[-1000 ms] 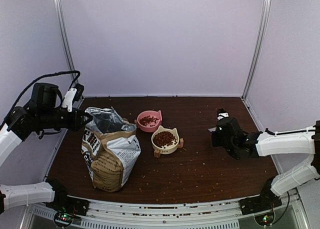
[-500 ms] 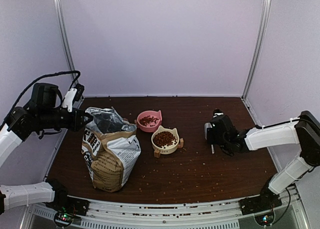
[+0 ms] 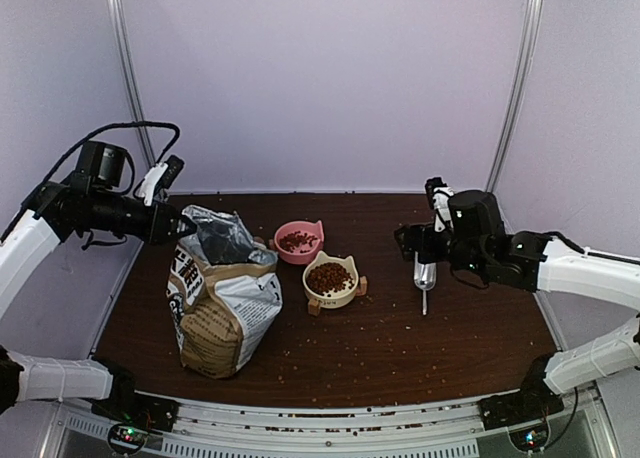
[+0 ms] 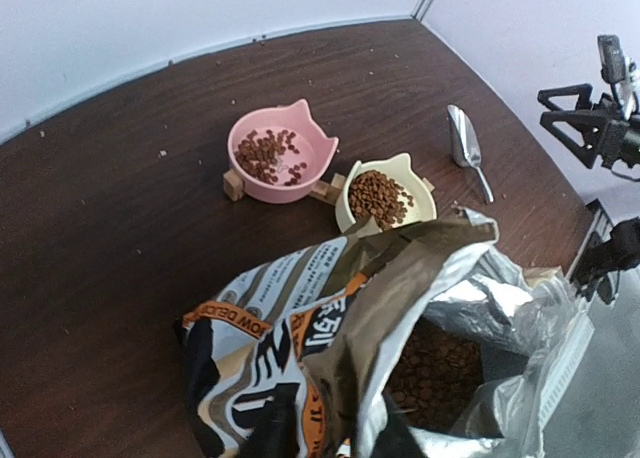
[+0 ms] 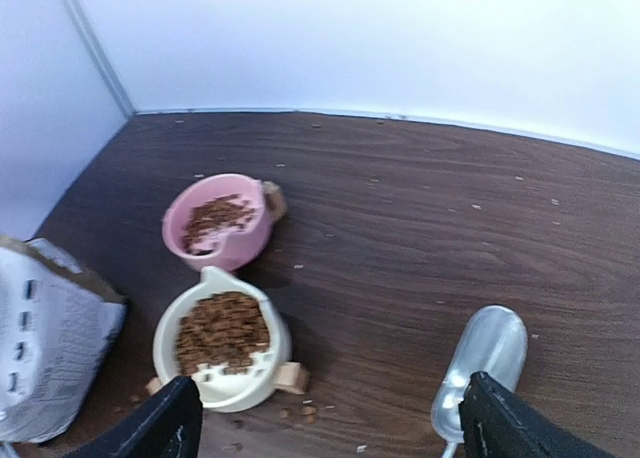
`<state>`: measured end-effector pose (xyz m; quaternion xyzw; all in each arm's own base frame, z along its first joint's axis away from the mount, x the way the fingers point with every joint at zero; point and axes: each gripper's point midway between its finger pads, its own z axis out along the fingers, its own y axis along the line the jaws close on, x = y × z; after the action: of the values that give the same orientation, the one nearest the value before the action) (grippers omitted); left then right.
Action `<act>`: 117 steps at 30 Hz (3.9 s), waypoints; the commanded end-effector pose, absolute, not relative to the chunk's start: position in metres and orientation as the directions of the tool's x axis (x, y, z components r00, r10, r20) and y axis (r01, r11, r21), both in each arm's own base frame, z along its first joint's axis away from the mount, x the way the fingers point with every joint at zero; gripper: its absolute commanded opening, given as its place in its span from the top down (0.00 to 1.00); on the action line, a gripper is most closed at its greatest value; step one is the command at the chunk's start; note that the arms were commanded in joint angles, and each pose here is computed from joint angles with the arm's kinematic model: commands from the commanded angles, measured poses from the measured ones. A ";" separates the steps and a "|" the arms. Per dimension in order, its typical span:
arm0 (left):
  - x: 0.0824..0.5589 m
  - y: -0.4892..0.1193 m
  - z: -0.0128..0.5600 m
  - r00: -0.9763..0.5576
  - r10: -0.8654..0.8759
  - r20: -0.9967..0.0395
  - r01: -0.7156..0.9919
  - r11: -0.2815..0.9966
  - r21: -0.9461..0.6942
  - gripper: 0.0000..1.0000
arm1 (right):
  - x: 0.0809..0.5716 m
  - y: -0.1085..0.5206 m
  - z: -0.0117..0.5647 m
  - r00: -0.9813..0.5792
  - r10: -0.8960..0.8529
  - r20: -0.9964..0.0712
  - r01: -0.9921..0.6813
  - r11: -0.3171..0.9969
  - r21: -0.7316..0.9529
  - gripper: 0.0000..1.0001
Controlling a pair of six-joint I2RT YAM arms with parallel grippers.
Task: Serve the pet food
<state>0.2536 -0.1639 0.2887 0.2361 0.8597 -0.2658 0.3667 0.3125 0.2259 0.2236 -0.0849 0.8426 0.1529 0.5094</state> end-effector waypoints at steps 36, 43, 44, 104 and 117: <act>0.179 -0.184 0.270 -0.570 0.115 -0.813 0.636 0.688 -0.349 0.44 | 0.143 0.586 0.215 -0.458 -0.226 -0.860 -0.829 0.459 0.321 0.41; 0.169 -0.185 0.273 -0.526 0.162 -0.835 0.688 0.658 -0.306 1.00 | 0.161 0.547 0.255 -0.416 -0.192 -0.889 -0.791 0.558 0.250 0.25; 0.167 -0.183 0.276 -0.514 0.162 -0.842 0.693 0.656 -0.297 1.00 | 0.165 0.538 0.263 -0.406 -0.190 -0.894 -0.782 0.579 0.232 0.23; 0.169 -0.046 0.364 -0.329 0.222 -0.918 0.282 0.951 0.129 1.00 | 0.218 0.497 0.371 -0.506 -0.111 -0.855 -0.719 0.601 0.348 0.45; 0.177 -0.038 0.359 -0.357 0.207 -0.911 0.209 0.968 0.138 1.00 | 0.222 0.523 0.266 -0.501 -0.215 -0.839 -0.792 0.504 0.344 0.31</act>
<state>0.1556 -0.0426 0.3082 0.1892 0.8699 0.0001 0.4555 0.2320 0.4953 0.2771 -0.2861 0.8095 0.3330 0.3897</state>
